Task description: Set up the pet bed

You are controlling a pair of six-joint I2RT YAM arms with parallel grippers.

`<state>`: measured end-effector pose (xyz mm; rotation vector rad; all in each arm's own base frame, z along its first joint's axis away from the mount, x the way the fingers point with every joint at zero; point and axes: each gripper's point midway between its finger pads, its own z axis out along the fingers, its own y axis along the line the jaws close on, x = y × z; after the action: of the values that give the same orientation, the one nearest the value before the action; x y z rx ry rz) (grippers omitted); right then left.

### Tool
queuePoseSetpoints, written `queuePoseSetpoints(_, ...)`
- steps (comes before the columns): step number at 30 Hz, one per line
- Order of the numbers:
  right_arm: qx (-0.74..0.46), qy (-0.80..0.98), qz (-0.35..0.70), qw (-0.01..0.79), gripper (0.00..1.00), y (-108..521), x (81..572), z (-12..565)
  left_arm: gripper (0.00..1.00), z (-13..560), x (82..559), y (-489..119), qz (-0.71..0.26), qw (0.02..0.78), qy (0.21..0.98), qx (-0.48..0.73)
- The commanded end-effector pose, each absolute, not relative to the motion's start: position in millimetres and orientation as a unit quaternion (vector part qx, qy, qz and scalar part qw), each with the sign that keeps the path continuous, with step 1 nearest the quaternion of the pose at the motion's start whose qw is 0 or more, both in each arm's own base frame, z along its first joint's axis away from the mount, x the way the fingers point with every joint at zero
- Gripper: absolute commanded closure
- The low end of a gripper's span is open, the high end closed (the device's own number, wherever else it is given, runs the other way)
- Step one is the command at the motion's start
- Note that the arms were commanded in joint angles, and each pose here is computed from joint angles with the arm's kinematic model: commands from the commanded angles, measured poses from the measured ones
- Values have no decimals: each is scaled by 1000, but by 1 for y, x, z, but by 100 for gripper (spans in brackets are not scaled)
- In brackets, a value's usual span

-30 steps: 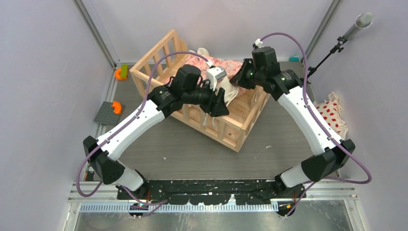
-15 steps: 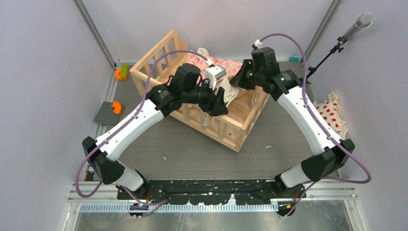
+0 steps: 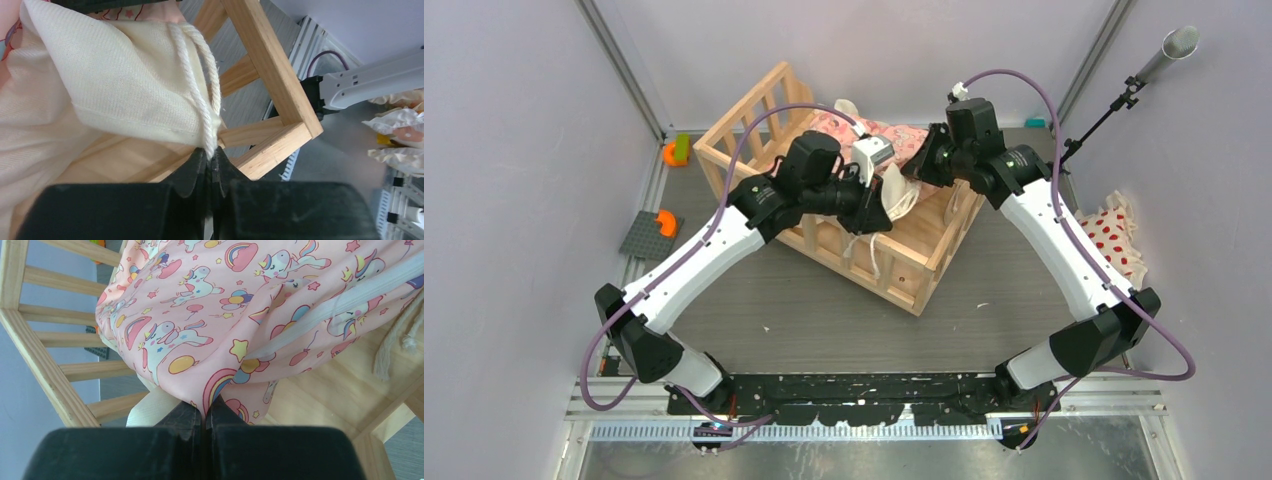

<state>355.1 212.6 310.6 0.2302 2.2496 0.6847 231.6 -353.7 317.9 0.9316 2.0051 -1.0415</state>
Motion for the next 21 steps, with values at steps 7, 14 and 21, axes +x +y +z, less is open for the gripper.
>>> queuePoseSetpoints(7,80,857,276,428,100,215,373,345,100,363,240,-377,-438,374,731,367)
queuePoseSetpoints(14,82,842,248,472,99,204,394,368,100,382,266,-395,-443,407,722,341)
queuePoseSetpoints(21,87,838,237,483,97,200,415,373,100,400,290,-414,-455,432,715,308)
